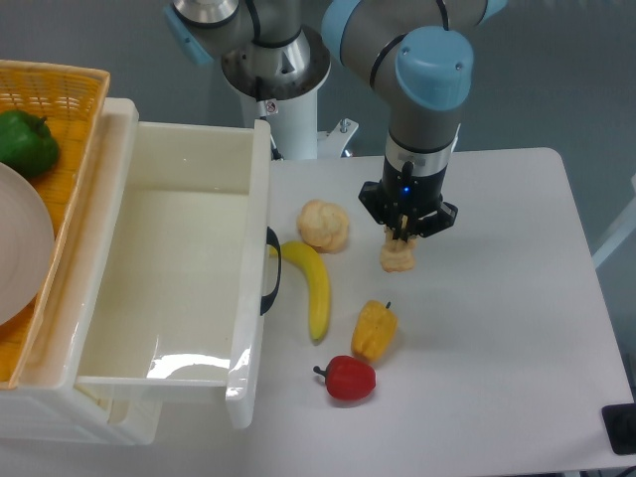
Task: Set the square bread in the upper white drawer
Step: 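Close the gripper on the small square bread piece on the table, then lift the square bread and carry it over the open white drawer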
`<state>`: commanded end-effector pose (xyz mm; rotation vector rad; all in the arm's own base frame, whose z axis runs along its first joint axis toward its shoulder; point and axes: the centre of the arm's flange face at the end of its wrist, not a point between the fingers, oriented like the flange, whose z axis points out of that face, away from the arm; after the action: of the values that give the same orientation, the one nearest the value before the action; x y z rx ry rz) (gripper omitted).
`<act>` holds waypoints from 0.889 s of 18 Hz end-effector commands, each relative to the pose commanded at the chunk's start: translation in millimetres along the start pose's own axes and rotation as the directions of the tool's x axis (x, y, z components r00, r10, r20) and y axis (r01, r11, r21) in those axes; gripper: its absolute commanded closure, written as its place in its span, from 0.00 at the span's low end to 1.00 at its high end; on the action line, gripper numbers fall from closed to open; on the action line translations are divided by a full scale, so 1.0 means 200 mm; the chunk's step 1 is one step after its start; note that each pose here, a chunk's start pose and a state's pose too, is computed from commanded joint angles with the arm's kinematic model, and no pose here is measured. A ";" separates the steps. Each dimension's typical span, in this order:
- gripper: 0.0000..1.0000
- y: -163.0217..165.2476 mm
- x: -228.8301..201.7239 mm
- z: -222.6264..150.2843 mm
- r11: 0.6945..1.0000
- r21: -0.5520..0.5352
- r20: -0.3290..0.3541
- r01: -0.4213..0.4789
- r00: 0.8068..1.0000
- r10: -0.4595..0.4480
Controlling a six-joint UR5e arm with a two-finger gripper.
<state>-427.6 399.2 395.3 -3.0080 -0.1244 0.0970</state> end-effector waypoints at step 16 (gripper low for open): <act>0.84 -0.03 0.00 -0.37 0.943 0.095 0.056 0.318 0.944 -0.324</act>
<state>-422.0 396.5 469.4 -2.8543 -0.6001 0.1715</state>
